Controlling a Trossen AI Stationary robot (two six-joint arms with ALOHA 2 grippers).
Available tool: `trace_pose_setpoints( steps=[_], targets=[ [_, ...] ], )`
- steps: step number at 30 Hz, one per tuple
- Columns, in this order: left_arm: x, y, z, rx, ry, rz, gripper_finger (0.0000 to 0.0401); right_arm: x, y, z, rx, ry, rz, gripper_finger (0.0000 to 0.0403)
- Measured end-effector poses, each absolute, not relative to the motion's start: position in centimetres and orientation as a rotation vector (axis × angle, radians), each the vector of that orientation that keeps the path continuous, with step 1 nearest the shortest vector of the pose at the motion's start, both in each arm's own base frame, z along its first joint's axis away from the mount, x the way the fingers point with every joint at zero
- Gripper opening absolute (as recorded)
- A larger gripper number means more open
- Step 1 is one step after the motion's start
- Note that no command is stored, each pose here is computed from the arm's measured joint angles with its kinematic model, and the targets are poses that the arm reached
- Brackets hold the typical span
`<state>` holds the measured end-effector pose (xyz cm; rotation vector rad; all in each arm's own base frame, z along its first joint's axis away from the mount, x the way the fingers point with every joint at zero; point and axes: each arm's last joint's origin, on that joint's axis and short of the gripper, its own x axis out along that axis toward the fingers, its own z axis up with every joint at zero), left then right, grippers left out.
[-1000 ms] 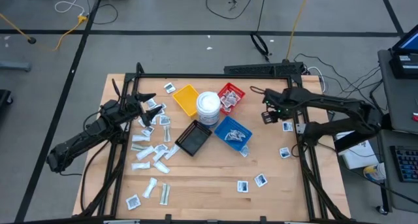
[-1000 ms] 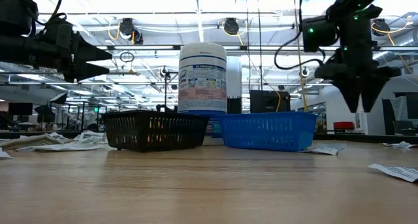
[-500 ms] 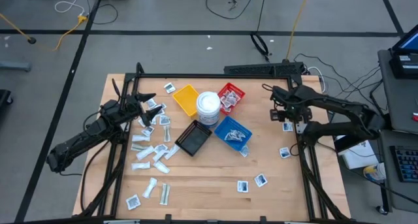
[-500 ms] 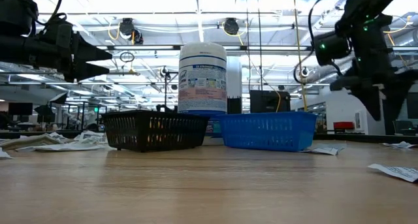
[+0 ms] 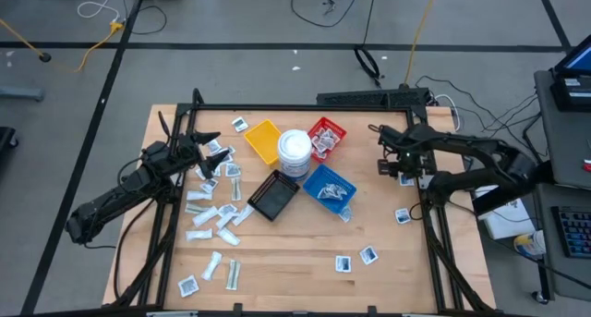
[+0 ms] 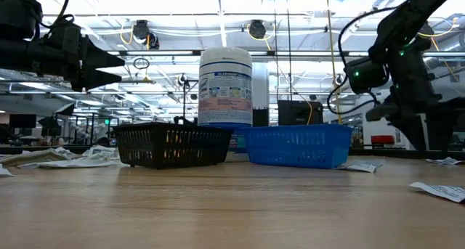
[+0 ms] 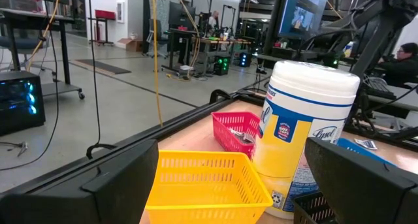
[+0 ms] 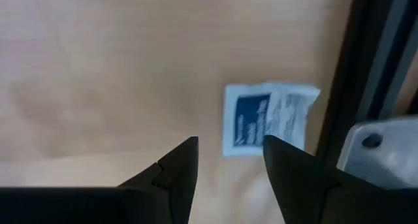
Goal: Pick & Place First Aid Supplies
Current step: Put the alcohol pad into the blue bin
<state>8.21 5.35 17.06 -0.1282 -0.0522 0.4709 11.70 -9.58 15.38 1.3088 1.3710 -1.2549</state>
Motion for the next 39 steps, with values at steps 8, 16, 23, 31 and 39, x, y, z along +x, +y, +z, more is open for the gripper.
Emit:
trace_pose_setpoints(
  steps=[8,16,23,31,39],
  targets=[
    [8.2,5.3,17.1,-0.128,-0.052,0.470,0.0392,12.3,-11.2,13.4,1.326,1.357,-1.229,0.0166],
    [8.2,5.3,17.1,-0.128,-0.052,0.471,0.0392,12.3,-11.6,12.5,1.415,1.392,-1.200,0.0103],
    [8.2,5.3,17.1,-0.128,-0.052,0.471,0.0392,12.5,-11.6,12.3,1.418,1.393,-1.141,0.0010],
    [8.2,5.3,17.1,-0.128,-0.052,0.471,0.0392,12.5,-11.6,12.4,1.391,1.391,-1.117,0.0001],
    [8.2,5.3,17.1,-0.128,-0.052,0.471,0.0392,13.1,-12.1,14.3,1.323,1.290,-1.056,0.0012]
  ],
)
